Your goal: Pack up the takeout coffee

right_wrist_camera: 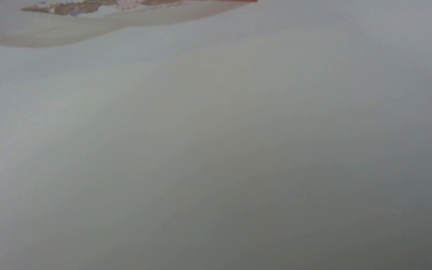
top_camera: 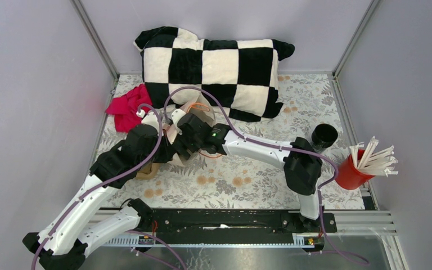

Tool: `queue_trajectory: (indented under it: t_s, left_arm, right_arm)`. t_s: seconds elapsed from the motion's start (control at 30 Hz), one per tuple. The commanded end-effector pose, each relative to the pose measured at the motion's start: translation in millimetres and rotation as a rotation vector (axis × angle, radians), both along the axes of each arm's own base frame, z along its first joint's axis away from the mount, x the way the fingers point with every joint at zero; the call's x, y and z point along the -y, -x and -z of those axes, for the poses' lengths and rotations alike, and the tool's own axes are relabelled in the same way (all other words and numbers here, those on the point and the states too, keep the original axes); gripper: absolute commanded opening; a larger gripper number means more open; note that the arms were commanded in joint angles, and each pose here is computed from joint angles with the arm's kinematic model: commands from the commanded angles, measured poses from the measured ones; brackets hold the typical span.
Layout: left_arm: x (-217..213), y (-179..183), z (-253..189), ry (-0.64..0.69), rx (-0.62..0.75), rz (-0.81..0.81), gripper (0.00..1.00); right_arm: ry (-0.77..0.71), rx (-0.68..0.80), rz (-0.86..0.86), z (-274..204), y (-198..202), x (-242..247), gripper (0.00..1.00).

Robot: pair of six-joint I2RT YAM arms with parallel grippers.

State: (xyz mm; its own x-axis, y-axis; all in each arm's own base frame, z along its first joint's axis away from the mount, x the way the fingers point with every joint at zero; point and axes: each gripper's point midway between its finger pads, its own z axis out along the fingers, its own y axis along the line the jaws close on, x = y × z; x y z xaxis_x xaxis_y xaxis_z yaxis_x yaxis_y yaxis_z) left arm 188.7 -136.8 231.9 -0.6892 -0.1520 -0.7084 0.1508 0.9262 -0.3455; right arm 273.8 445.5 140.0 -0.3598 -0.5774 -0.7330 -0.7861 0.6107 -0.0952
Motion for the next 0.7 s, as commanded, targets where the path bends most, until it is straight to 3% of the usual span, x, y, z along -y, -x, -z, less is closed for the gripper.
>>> queue_trajectory:
  t_s: [0.0, 0.33, 0.67]
  left_arm:
    - [9.0, 1.1, -5.2, 0.035, 0.009, 0.033, 0.00]
    - [7.3, 2.5, -3.0, 0.035, 0.003, 0.025, 0.00]
    - [7.1, 3.0, -0.9, 0.034, -0.005, 0.021, 0.00]
  right_arm:
    - [-0.052, 0.016, -0.008, -35.8, 7.4, 12.0, 0.92]
    - [-0.103, -0.007, -0.039, -67.2, 24.7, 26.4, 0.93]
    - [-0.109, 0.019, 0.063, -113.6, 36.0, 76.4, 0.92]
